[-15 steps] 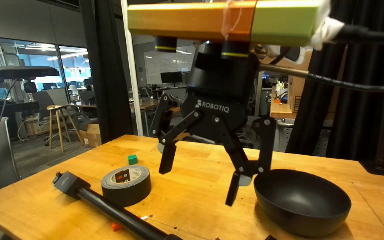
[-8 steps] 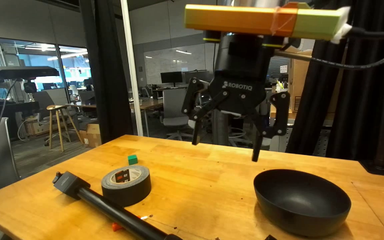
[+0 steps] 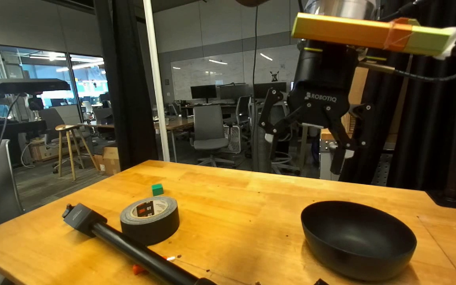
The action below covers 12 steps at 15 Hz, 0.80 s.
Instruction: Move the black bowl to the left
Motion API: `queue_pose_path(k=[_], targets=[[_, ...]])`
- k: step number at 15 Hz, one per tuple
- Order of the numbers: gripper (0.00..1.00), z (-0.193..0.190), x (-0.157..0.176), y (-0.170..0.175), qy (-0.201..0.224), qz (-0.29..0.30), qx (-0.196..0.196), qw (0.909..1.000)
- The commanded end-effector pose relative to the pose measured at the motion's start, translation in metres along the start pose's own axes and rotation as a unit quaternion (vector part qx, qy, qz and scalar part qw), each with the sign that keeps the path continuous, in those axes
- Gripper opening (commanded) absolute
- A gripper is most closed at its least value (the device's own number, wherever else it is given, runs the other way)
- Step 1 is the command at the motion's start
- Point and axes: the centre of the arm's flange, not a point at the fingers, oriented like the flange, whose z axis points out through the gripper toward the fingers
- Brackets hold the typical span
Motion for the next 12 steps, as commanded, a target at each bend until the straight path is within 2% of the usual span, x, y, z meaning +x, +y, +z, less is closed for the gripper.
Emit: queue_pose_path(k=[1,7,12], targets=[[1.0,0.002,0.03,0.008,0.002,-0.024,0.008,0.9997],[1.0,0.037,0.04,0.025,-0.011,-0.046,0.056,0.9973],[1.0,0.077,0.044,0.047,-0.039,-0.044,0.079,0.9952]])
